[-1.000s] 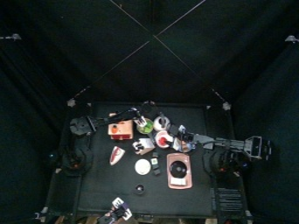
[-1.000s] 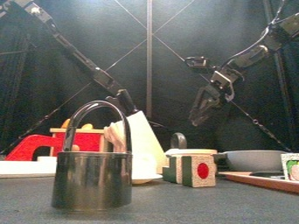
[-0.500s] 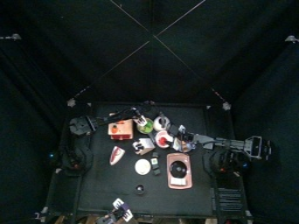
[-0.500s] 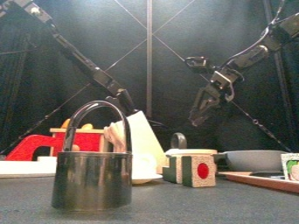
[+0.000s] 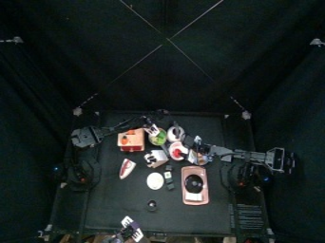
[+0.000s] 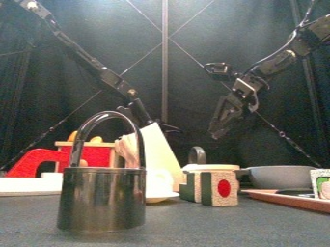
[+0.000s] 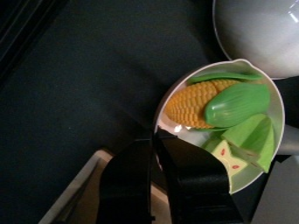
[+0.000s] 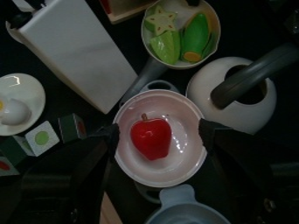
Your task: Grab pot
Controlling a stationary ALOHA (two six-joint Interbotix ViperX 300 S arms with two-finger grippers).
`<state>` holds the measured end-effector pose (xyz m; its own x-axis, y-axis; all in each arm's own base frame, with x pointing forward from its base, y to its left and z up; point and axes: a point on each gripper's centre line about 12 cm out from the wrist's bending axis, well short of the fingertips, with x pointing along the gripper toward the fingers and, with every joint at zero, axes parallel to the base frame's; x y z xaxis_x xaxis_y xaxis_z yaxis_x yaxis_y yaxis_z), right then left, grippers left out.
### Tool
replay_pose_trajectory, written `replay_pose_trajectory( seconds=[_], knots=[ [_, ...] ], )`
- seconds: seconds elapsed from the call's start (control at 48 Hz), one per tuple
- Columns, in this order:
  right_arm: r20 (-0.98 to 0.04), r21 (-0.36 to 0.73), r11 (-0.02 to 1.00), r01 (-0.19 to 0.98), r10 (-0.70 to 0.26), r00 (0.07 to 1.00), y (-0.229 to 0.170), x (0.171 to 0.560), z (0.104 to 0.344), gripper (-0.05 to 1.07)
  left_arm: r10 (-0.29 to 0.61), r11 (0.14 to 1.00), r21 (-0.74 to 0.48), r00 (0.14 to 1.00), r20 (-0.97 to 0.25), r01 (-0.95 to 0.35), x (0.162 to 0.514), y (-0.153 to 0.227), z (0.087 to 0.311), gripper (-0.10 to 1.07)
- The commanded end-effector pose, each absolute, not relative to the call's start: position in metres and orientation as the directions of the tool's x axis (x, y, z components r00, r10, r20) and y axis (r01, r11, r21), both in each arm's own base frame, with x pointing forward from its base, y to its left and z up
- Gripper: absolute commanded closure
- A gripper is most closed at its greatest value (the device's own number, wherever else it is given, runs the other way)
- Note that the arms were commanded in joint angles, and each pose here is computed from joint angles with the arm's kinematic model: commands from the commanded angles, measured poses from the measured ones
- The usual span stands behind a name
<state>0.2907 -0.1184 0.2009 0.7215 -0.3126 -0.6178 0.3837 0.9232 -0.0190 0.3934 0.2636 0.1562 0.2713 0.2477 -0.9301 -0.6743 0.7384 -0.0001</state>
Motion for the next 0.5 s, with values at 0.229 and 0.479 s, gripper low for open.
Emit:
replay_pose_trajectory(
  seconds=[0.229, 0.479],
  knots=[
    [-0.596, -0.019, 0.923, 0.385, -0.320, 0.737, -0.120, 0.292, 0.208, 0.01, 0.273, 0.731, -0.037, 0.342, -0.899, -0.681, 0.401, 0.267, 0.190, 0.52],
    [-0.598, -0.019, 0.923, 0.385, -0.319, 0.735, -0.119, 0.291, 0.207, 0.01, 0.276, 0.728, -0.055, 0.365, -0.889, -0.683, 0.400, 0.264, 0.203, 0.52]
  ],
)
